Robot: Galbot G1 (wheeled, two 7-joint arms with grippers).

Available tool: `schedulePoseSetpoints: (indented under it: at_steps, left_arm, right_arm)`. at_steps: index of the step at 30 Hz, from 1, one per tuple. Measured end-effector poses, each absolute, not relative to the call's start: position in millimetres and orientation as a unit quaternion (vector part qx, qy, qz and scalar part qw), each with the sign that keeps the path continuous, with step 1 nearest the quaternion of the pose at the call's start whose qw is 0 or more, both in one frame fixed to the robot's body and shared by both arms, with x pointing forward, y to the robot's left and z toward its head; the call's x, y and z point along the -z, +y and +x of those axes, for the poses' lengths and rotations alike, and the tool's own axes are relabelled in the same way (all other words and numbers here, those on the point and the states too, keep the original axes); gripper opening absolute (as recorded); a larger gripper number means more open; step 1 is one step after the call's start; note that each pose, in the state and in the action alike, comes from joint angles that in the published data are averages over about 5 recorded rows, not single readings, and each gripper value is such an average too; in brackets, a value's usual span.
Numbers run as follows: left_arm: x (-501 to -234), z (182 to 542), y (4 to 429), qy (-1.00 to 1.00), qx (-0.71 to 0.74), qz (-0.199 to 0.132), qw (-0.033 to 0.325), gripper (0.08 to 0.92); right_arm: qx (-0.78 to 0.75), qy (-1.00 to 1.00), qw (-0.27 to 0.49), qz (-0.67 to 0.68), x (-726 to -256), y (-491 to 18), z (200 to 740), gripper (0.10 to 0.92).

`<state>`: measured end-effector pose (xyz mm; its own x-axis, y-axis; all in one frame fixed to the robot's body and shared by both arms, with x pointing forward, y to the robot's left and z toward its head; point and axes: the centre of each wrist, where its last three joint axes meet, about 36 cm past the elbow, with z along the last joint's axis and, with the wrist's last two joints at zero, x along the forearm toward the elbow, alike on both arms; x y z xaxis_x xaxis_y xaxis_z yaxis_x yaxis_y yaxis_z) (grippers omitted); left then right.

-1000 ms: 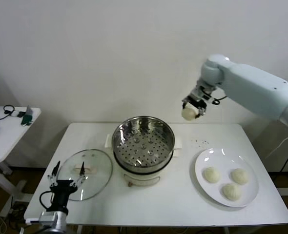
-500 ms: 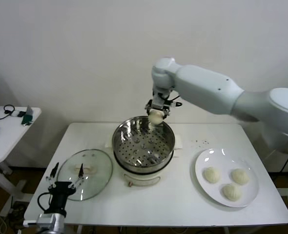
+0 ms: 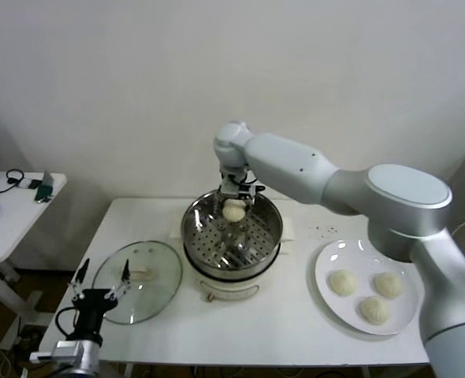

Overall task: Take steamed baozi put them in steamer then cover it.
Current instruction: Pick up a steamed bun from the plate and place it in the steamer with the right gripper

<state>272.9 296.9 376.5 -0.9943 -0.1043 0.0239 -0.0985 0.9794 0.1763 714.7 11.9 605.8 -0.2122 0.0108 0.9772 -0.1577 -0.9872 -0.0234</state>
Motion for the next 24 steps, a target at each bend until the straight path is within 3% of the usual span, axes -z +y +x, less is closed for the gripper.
schedulePoseSetpoints:
  at_steps: [9, 24]
  left_arm:
    - [-375, 274, 297, -0.995, 0.085, 0.052, 0.018, 0.823]
    - [-376, 273, 298, -0.995, 0.085, 0.053, 0.018, 0.823]
  right_arm:
    - [-0.775, -0.055, 0.056, 0.628, -597, 20, 715, 0.817]
    - [-0.769, -0.094, 0.079, 0.627, -651, -15, 721, 0.823]
